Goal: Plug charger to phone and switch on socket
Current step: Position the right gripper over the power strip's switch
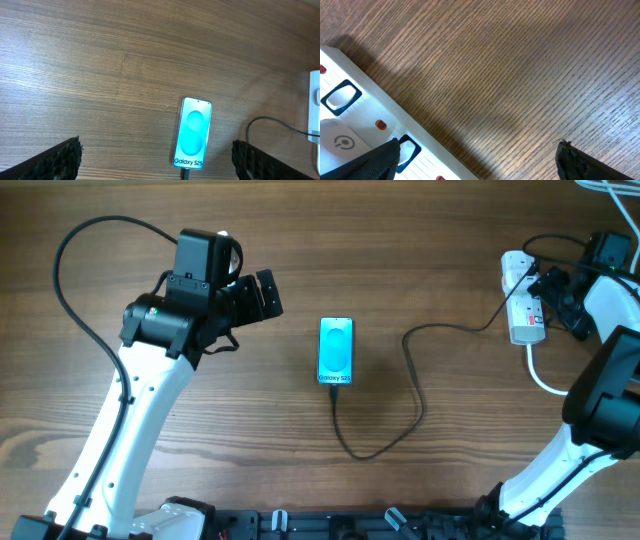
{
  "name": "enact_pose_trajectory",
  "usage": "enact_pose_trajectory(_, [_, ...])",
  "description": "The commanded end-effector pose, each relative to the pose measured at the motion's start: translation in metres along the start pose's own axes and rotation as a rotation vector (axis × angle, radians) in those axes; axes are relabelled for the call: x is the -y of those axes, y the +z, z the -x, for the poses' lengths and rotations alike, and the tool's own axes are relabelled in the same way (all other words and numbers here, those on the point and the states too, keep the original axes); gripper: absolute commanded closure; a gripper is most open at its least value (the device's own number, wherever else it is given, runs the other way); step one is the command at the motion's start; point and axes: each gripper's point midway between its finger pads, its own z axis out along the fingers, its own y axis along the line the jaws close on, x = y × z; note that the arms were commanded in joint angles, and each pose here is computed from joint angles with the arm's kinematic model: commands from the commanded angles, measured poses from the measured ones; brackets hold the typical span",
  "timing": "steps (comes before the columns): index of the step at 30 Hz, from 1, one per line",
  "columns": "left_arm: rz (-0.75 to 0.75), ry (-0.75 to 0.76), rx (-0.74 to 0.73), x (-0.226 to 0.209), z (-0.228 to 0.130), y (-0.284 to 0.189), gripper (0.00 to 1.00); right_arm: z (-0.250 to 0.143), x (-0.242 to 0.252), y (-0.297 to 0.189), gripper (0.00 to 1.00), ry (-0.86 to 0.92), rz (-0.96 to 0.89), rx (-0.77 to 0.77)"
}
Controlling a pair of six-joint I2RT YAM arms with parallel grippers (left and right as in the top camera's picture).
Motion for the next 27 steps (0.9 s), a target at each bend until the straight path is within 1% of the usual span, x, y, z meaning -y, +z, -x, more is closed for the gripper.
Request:
enact_pose_trajectory(1, [0.013,-0.018,0.014,-0.003,0.003,-0.002,0.00,-0.006,0.008,0.010,0.00,-0.006,-0.029,-0.019])
enact_pose_trajectory(4, [0.013,-0.018,0.014,-0.003,0.003,-0.002,0.00,-0.012,0.009,0.014,0.00,-0.007,-0.026,-0.029])
enact_pose_trajectory(7, [0.013,-0.018,0.014,-0.003,0.003,-0.002,0.00,-0.020,0.000,0.018,0.00,-0.007,0.032,-0.056])
enact_pose_trajectory(27, [0.013,-0.018,0.014,-0.003,0.003,-0.002,0.00,-0.031,-0.014,0.017,0.00,-0.083,0.119,-0.108])
